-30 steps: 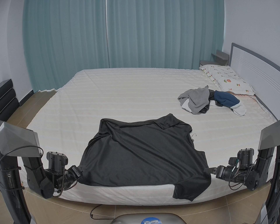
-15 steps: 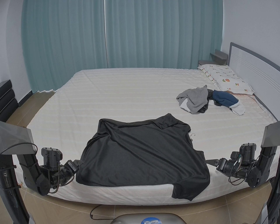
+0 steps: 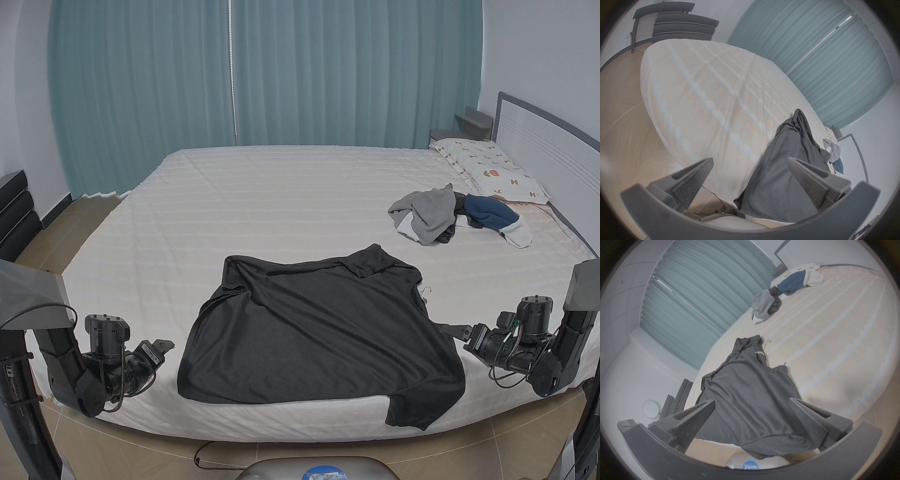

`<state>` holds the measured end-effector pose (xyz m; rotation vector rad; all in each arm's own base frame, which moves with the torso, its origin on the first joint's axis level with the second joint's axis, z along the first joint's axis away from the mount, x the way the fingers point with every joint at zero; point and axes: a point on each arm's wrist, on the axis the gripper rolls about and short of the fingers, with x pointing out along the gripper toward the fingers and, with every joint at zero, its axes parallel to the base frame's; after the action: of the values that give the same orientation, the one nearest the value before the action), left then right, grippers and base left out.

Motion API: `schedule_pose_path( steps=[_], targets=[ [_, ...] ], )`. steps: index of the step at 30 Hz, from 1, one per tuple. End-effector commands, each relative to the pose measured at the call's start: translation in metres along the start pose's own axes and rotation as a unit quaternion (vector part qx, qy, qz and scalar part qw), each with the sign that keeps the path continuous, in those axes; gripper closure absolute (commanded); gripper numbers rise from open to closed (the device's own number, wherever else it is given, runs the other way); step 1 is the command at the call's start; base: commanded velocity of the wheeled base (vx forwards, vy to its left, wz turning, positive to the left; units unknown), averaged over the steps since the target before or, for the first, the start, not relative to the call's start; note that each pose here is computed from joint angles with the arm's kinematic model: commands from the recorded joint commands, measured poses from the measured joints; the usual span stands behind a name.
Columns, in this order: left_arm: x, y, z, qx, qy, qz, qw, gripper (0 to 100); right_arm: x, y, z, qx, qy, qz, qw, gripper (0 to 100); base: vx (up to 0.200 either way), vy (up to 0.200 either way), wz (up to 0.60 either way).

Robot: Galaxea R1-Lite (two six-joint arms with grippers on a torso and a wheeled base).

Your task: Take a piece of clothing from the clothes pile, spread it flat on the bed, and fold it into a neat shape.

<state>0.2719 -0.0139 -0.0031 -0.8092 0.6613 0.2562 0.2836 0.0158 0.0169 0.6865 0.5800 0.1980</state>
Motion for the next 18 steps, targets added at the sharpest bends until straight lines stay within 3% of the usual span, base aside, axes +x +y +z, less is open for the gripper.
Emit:
schedule_pose_path(
  steps=[1, 11, 18],
  targets=[
    [0.0002, 0.0012, 0.002, -0.003, -0.003, 0.001, 1.0, 0, -0.0005, 0.0012, 0.0, -0.001, -0.01, 0.008, 0.9999, 0, 0.2, 0.0, 0.0],
    [-0.0002, 0.001, 0.0007, -0.004, 0.017, -0.014, 0.9997, 0, 0.001, 0.0034, -0.0023, 0.004, -0.008, 0.012, 0.9999, 0, 0.2, 0.0, 0.0],
    [0.0005, -0.0007, 0.0021, -0.025, 0.015, -0.018, 0.9994, 0, 0.0014, 0.0033, -0.0023, 0.004, -0.007, 0.012, 0.9999, 0, 0.0, 0.0, 0.0]
  ],
)
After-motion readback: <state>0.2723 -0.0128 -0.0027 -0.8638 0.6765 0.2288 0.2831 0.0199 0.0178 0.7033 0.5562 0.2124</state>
